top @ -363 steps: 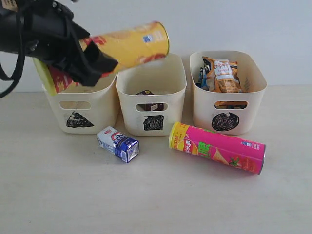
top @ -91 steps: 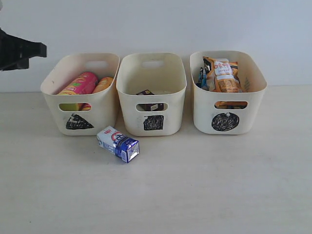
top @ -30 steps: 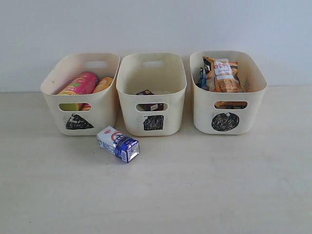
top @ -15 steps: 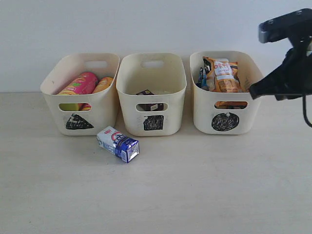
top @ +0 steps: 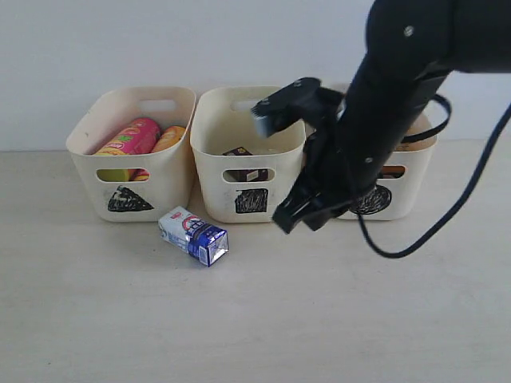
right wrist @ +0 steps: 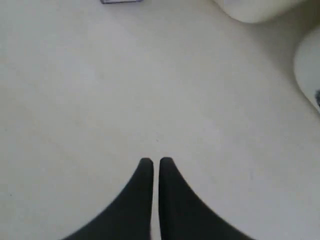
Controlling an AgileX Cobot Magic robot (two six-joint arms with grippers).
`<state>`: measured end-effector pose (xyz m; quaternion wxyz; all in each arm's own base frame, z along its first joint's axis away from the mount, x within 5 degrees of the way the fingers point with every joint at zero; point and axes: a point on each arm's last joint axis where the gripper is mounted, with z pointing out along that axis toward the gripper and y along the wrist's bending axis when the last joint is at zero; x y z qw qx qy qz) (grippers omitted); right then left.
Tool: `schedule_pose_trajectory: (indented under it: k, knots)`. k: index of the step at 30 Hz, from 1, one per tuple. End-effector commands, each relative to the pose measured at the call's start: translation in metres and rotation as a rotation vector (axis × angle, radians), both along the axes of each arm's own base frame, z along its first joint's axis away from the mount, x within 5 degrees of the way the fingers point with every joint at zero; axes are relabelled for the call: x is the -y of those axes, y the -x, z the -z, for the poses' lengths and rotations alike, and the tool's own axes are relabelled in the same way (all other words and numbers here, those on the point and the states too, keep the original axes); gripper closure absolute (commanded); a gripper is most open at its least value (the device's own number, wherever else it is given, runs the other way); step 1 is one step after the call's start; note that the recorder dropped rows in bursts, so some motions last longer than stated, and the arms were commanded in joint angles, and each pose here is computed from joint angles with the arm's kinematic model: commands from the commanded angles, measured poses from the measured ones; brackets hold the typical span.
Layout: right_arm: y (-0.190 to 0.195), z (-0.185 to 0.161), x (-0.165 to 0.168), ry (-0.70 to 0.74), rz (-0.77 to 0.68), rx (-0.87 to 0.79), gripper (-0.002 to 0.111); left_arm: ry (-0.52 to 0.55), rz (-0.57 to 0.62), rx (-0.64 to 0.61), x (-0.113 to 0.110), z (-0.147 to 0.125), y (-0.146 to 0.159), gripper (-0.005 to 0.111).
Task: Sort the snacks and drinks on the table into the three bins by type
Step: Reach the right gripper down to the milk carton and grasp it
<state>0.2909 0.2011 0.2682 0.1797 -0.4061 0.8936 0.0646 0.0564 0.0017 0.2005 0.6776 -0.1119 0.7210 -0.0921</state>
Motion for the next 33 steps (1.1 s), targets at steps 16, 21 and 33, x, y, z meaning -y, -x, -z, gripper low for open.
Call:
schedule_pose_trajectory:
  k: [16, 21, 33]
  knots:
    - [-0.039, 0.067, -0.102, -0.041, -0.119, 0.039, 0.034, 0.009, -0.004, 0.005, 0.0, 0.001, 0.0, 0.103]
    - [-0.052, 0.081, -0.113, -0.05, -0.117, 0.051, 0.034, 0.009, -0.004, 0.011, 0.0, 0.0, 0.0, 0.103]
    - [-0.072, 0.102, -0.128, -0.151, -0.097, 0.198, 0.034, 0.009, -0.004, 0.013, 0.0, 0.0, 0.0, 0.103]
